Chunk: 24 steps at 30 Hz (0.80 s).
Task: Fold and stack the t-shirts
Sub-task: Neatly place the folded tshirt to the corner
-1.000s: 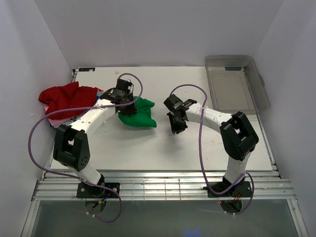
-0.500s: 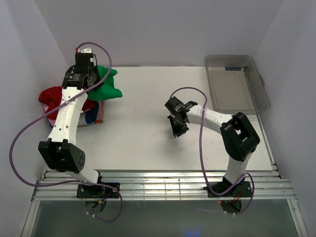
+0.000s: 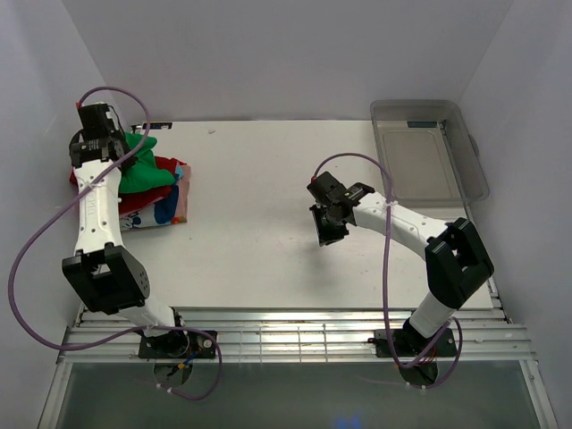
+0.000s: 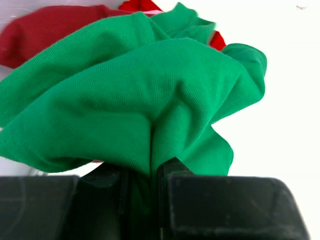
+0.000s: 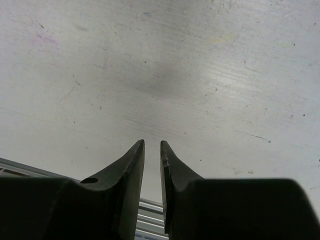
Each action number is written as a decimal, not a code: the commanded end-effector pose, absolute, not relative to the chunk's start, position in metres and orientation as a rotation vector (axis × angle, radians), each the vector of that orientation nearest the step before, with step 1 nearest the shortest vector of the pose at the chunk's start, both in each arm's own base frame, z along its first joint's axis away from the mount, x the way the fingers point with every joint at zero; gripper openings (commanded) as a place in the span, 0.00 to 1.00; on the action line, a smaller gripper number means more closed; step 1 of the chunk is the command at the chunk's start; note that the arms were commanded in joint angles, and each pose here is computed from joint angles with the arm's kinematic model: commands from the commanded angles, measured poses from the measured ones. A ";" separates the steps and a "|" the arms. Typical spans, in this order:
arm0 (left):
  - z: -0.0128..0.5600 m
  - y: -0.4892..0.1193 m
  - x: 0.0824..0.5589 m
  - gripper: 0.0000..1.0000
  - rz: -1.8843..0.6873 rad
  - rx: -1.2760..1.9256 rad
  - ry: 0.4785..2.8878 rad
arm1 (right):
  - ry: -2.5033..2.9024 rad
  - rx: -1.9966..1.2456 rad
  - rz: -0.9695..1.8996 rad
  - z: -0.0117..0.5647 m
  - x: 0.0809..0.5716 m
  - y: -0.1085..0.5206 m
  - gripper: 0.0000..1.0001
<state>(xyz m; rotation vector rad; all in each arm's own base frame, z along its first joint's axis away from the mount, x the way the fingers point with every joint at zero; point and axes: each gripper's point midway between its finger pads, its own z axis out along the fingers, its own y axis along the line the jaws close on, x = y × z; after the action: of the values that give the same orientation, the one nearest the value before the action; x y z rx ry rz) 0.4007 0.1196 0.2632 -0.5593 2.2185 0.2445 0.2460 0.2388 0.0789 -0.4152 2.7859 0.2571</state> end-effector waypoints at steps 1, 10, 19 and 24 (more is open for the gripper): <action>0.287 0.137 0.412 0.00 0.196 -0.584 2.118 | 2.804 -0.378 0.241 0.086 0.237 0.231 0.25; 0.245 0.188 0.405 0.00 0.171 -0.742 2.130 | 2.832 -0.359 0.200 0.088 0.228 0.221 0.25; 0.186 0.224 0.420 0.00 0.202 -0.838 2.150 | 2.846 -0.343 0.169 0.094 0.220 0.213 0.25; 0.171 0.228 0.425 0.24 0.196 -0.896 2.138 | 2.854 -0.324 0.166 0.097 0.214 0.209 0.25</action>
<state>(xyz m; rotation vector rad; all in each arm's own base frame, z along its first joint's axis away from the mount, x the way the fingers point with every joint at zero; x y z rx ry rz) 0.4158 0.2186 0.1657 -0.8629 2.2116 0.1816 0.2229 0.2176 0.0915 -0.3426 2.8481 0.1926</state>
